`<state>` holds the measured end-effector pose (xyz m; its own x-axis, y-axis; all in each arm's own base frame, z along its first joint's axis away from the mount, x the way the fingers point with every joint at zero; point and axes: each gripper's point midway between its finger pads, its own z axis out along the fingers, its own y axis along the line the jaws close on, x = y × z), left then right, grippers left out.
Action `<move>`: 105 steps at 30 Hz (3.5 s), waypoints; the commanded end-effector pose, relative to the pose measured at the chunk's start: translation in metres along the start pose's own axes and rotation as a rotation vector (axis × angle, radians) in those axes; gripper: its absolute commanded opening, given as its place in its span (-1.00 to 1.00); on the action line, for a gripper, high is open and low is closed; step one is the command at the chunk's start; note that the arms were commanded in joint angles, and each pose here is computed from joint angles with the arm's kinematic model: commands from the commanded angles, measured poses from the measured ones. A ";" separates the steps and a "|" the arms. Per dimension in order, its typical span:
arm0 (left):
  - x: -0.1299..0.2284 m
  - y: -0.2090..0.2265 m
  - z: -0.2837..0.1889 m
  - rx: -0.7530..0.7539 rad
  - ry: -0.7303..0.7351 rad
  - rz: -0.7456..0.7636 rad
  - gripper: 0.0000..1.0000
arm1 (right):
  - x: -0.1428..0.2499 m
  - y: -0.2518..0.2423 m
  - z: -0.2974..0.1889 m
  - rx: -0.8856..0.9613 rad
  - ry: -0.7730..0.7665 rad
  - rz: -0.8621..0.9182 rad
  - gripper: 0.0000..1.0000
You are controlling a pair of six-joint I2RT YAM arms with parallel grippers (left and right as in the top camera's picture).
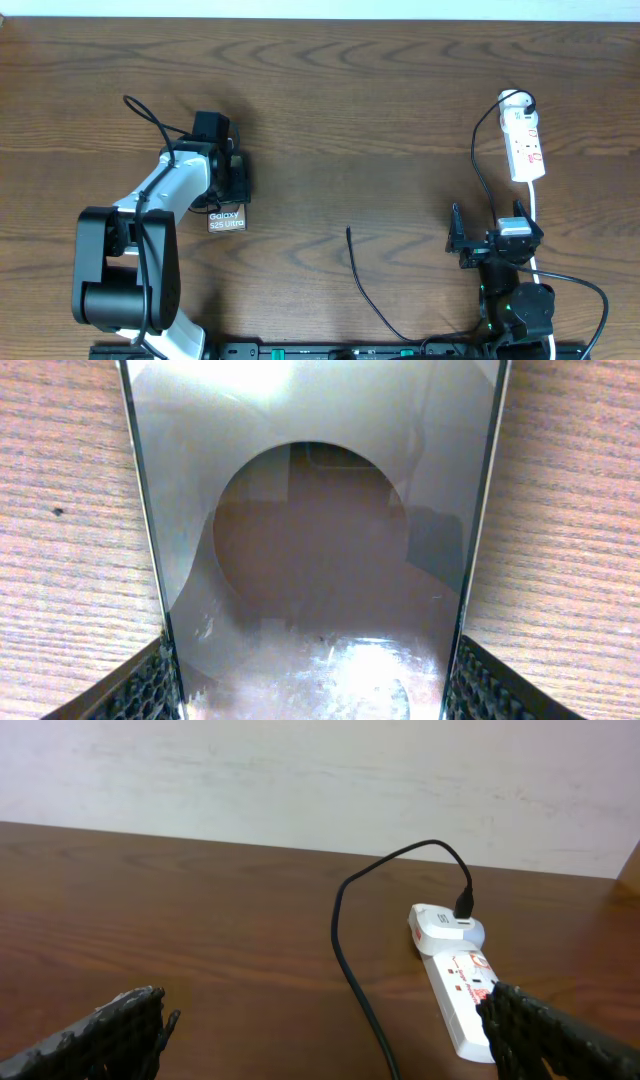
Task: Plug charger to phone and switch on socket
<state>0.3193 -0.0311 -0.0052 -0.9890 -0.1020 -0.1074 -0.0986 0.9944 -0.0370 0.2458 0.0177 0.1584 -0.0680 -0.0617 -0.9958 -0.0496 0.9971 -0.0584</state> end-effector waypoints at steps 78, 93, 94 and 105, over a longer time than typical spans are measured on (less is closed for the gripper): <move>0.047 -0.017 0.029 0.096 0.180 -0.015 0.87 | 0.001 -0.003 0.000 0.014 0.000 -0.008 0.98; 0.047 -0.017 0.029 0.096 0.180 -0.015 0.86 | 0.001 -0.003 0.000 0.014 0.000 -0.008 0.99; 0.047 -0.017 0.029 0.096 0.179 -0.015 0.86 | 0.001 -0.003 0.000 0.014 0.000 -0.008 0.98; 0.047 -0.017 0.029 0.096 0.179 -0.015 0.87 | 0.001 -0.003 0.000 0.014 0.000 -0.008 0.99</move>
<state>0.3187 -0.0361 -0.0051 -0.9902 -0.0922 -0.1049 -0.0878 0.9951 -0.0455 0.2458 0.0177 0.1583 -0.0683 -0.0618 -0.9957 -0.0496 0.9971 -0.0585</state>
